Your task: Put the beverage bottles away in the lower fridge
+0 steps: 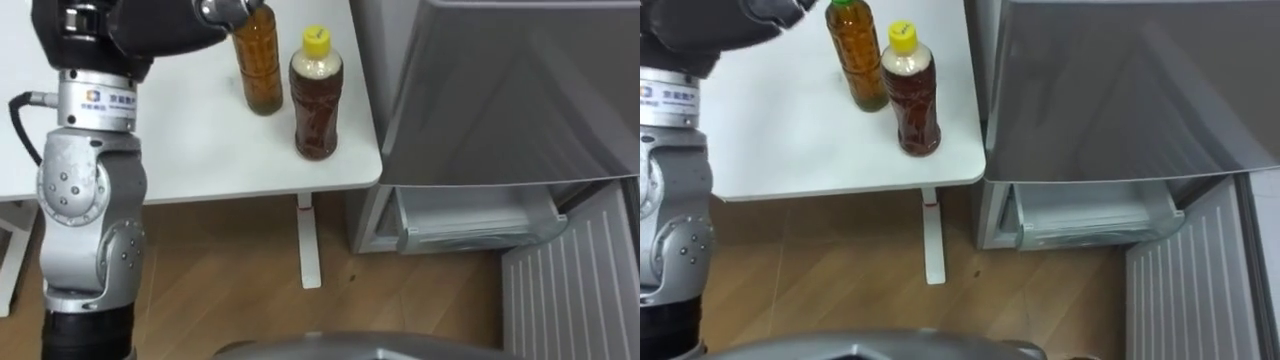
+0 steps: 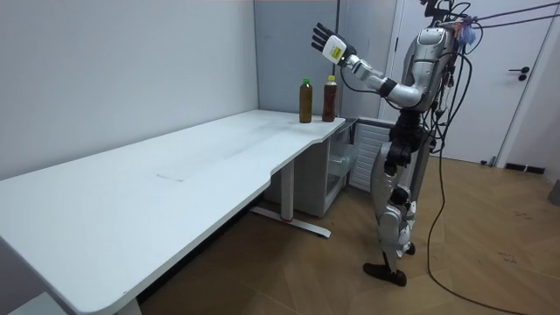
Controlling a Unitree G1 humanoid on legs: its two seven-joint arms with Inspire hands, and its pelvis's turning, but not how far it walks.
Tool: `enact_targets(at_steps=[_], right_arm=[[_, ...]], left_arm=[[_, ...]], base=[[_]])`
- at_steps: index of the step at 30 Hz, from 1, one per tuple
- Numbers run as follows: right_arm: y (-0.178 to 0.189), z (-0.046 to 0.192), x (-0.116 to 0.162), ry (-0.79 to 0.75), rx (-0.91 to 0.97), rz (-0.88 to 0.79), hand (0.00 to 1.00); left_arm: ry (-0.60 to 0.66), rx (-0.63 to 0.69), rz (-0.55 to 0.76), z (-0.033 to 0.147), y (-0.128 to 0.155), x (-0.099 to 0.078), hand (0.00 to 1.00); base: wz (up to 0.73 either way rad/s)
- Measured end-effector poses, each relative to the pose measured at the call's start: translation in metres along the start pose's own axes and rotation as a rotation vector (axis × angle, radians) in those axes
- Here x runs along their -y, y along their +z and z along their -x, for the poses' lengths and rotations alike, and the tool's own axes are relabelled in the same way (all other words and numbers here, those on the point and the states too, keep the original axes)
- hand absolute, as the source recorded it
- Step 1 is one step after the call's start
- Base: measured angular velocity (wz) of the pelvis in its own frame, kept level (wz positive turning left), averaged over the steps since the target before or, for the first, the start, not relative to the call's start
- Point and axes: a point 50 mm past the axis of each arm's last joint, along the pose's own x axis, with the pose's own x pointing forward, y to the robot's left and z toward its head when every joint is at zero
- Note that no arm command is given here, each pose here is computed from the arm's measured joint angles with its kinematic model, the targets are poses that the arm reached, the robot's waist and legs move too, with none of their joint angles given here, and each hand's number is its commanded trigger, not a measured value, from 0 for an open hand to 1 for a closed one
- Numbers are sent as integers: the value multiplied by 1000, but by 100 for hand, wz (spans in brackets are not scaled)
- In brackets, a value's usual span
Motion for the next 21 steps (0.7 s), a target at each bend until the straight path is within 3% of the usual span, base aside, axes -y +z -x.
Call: enact_targets(at_steps=[21], right_arm=[[-1,0,5,-57,-63,47,0]], left_arm=[[-262,-248,206,8,-42,31,0]], base=[[-1]])
